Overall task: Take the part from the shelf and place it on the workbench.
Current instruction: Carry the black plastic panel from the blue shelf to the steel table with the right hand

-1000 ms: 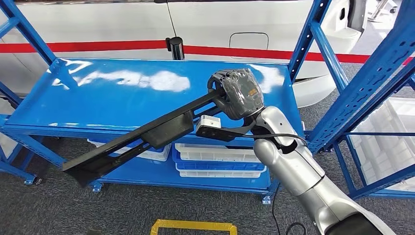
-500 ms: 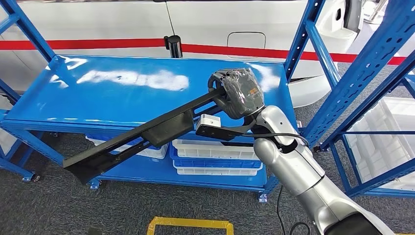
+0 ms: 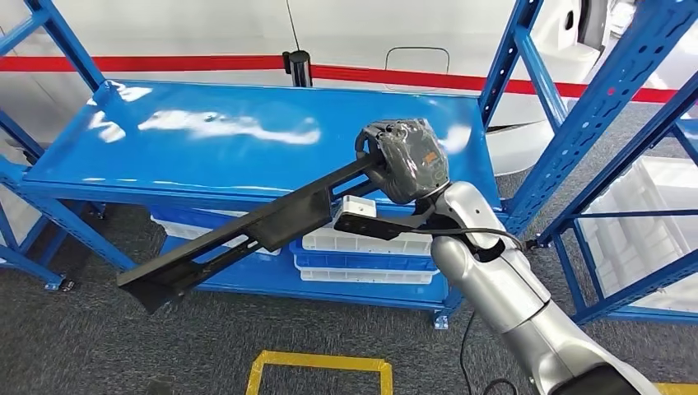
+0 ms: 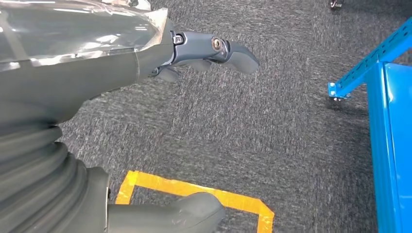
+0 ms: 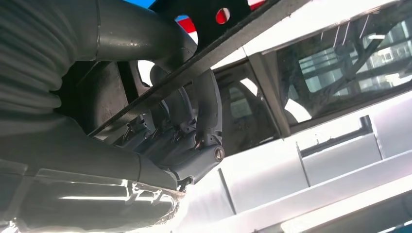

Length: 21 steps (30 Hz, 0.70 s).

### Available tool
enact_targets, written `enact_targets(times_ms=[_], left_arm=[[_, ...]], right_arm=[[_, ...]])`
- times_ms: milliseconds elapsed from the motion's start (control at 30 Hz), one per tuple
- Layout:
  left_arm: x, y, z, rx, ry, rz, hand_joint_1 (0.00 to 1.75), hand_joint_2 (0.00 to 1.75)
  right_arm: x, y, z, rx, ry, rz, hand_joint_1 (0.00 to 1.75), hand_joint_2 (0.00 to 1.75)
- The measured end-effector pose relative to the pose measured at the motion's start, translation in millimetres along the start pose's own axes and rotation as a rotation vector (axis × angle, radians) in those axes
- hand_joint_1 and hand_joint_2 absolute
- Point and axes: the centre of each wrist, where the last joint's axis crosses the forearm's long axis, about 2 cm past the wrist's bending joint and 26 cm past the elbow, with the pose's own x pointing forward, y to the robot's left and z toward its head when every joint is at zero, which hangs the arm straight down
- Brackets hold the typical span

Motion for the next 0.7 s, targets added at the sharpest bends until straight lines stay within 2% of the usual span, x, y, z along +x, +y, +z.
enact_targets(times_ms=[700], left_arm=[[1.0, -0.7, -0.4, -0.001, -0.001, -0.001, 0.00, 1.75]], right_arm=[[0.6, 0.1, -0.4, 0.007, 0.001, -0.002, 1.52, 1.75]])
